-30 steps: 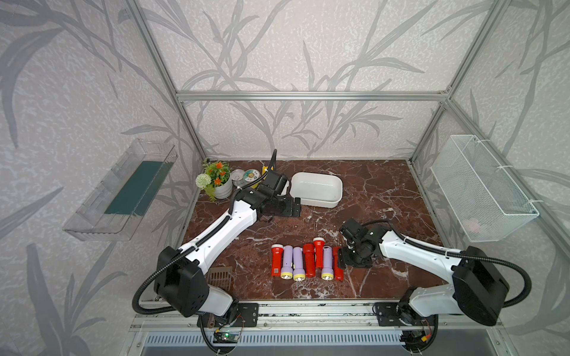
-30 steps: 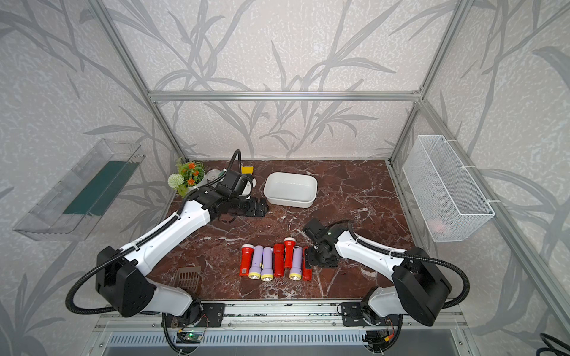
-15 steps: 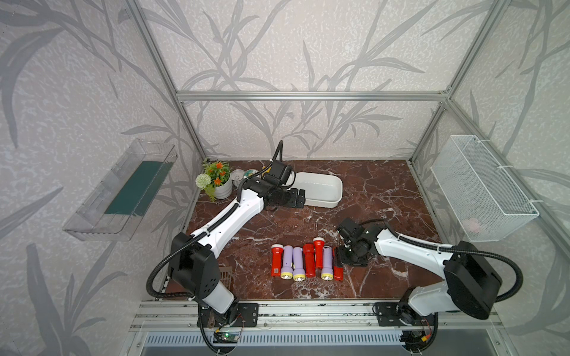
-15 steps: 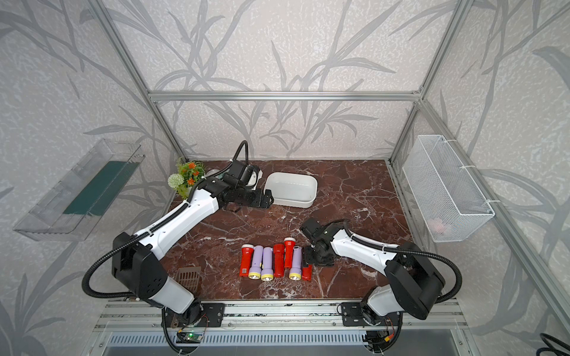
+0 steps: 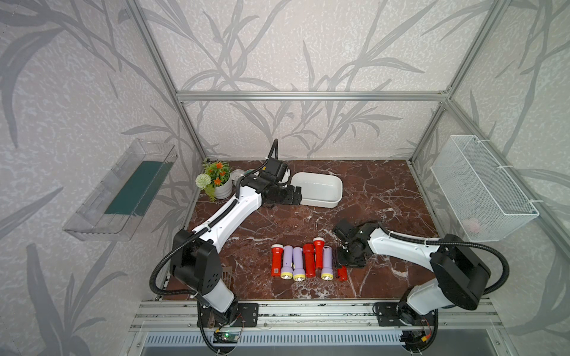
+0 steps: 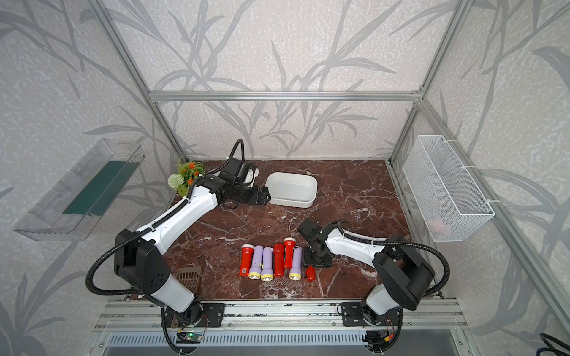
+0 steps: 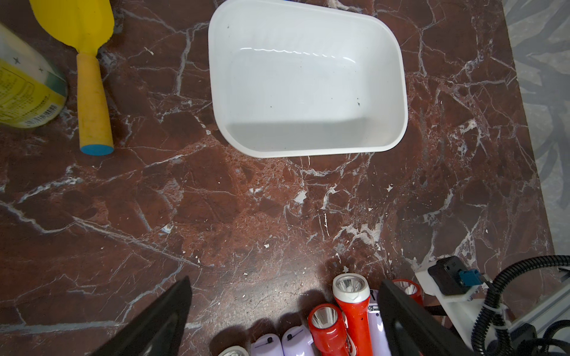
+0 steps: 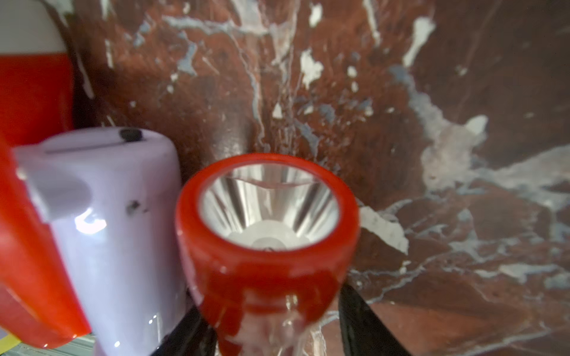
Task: Put the flashlights into the storage boxes
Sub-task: Pick up the flashlight from the center of the board.
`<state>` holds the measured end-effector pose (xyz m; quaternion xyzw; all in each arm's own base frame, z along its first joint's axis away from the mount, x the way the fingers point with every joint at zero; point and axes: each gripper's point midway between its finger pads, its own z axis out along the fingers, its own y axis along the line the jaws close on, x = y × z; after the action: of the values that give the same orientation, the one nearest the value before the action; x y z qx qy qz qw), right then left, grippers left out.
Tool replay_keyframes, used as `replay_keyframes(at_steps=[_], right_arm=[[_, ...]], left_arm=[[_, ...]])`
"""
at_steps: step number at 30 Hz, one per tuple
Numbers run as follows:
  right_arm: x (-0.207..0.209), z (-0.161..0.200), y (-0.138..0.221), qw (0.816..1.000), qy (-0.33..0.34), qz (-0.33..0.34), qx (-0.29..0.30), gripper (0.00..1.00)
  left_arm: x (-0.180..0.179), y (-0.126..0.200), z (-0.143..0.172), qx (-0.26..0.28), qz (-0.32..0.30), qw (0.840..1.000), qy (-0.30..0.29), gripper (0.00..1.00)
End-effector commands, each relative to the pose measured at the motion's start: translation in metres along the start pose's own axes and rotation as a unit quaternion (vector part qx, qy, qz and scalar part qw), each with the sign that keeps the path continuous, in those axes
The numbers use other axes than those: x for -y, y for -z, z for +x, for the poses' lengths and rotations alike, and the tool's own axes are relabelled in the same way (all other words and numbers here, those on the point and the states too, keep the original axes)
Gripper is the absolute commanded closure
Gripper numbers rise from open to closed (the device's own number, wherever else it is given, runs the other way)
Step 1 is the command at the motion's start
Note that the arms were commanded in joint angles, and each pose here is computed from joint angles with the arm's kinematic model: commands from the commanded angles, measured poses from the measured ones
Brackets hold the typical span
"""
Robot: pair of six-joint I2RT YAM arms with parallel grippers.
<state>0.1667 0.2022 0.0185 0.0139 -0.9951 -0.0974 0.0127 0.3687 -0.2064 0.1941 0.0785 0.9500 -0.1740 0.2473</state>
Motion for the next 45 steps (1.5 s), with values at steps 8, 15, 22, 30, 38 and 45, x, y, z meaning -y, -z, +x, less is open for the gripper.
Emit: replay_keyframes(at_steps=[8, 15, 22, 30, 38, 45], right_arm=[[-0.006, -0.008, 0.006, 1.0, 0.012, 0.008, 0.004, 0.5], [-0.004, -0.007, 0.003, 1.0, 0.01, 0.019, -0.005, 0.52], [-0.001, -0.003, -0.004, 0.999, 0.007, 0.031, -0.025, 0.7], [0.0, -0.005, 0.007, 0.999, 0.005, 0.033, -0.011, 0.72], [-0.007, -0.013, 0.025, 0.999, 0.013, 0.033, 0.004, 0.73], [-0.017, -0.033, 0.056, 0.999, 0.03, 0.033, 0.032, 0.73]], left_arm=[[0.0, 0.013, 0.006, 0.008, 0.005, 1.0, 0.006, 0.03], [-0.002, 0.013, 0.007, 0.008, -0.001, 1.0, 0.004, 0.03], [-0.003, 0.012, 0.007, 0.007, 0.0, 1.0, 0.005, 0.03], [-0.004, 0.011, 0.004, 0.008, 0.003, 1.0, 0.009, 0.04], [-0.01, 0.009, 0.001, 0.01, 0.002, 1.0, 0.016, 0.04], [-0.012, 0.008, -0.007, 0.02, 0.008, 1.0, 0.022, 0.03]])
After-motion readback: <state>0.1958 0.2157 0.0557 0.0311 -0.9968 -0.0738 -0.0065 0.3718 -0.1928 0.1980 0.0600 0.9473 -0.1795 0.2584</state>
